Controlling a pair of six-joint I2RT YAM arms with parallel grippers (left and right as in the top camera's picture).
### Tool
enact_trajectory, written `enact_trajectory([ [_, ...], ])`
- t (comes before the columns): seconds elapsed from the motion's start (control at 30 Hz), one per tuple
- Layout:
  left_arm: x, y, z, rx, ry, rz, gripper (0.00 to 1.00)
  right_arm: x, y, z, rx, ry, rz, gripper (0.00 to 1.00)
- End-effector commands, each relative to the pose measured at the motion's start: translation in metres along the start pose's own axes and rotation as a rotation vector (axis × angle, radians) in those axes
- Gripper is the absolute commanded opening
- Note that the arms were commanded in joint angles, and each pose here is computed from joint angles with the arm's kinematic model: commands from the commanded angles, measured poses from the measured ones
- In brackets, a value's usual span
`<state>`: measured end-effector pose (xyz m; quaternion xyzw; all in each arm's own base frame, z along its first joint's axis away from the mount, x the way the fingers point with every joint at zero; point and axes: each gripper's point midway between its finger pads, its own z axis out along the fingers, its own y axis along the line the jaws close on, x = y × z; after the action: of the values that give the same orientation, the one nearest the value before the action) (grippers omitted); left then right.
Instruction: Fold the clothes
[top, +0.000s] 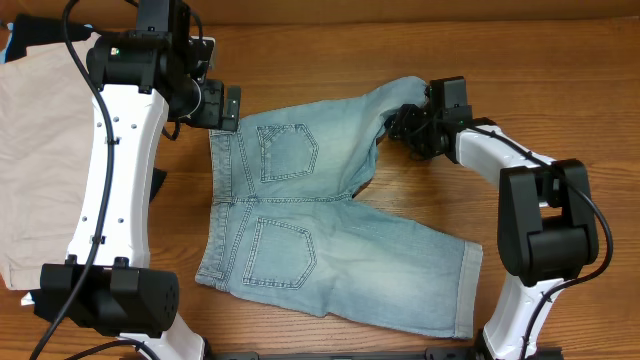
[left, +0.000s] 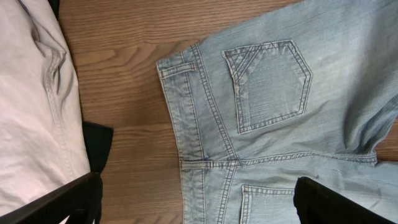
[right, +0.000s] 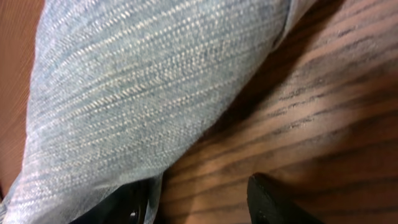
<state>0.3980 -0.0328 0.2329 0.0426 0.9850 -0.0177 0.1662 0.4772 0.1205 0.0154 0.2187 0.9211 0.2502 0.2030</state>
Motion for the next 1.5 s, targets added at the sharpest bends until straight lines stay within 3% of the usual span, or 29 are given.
enact_trajectory([
  [0.0, 0.002, 0.003, 0.006, -0.008, 0.018, 0.014, 1.0, -0.005, -0.016, 0.011, 0.067, -0.046, -0.011, 0.55],
  [0.17, 0.002, 0.003, 0.006, -0.008, 0.019, 0.014, 1.0, -0.02, 0.005, 0.012, -0.011, -0.108, -0.047, 0.5],
  [0.4, 0.002, 0.003, 0.006, -0.008, 0.019, 0.014, 1.0, 0.001, 0.032, 0.018, -0.064, -0.073, -0.099, 0.37],
  [0.57, 0.002, 0.003, 0.006, -0.008, 0.019, 0.014, 1.0, 0.009, 0.042, 0.022, -0.062, -0.081, -0.125, 0.21],
  [0.67, 0.002, 0.003, 0.006, -0.008, 0.019, 0.014, 1.0, 0.006, 0.038, 0.021, -0.053, -0.082, -0.117, 0.04],
  [0.9, 0.002, 0.003, 0.006, -0.008, 0.018, 0.014, 1.0, -0.03, -0.002, -0.014, 0.03, -0.083, -0.069, 0.04],
  [1.03, 0.0, 0.003, 0.006, -0.008, 0.012, 0.015, 1.0, -0.062, -0.009, -0.084, 0.069, -0.112, -0.145, 0.04],
  [1.07, 0.0, 0.003, 0.006, -0.008, 0.011, 0.015, 1.0, -0.065, -0.009, -0.094, 0.073, -0.115, -0.159, 0.09],
  [1.17, 0.0, 0.003, 0.006, -0.008, 0.011, 0.015, 1.0, -0.063, -0.008, -0.112, 0.093, -0.095, -0.23, 0.21],
  [1.47, 0.0, 0.003, 0.006, -0.008, 0.012, 0.015, 1.0, -0.037, -0.049, -0.111, 0.268, 0.011, -0.2, 0.25],
])
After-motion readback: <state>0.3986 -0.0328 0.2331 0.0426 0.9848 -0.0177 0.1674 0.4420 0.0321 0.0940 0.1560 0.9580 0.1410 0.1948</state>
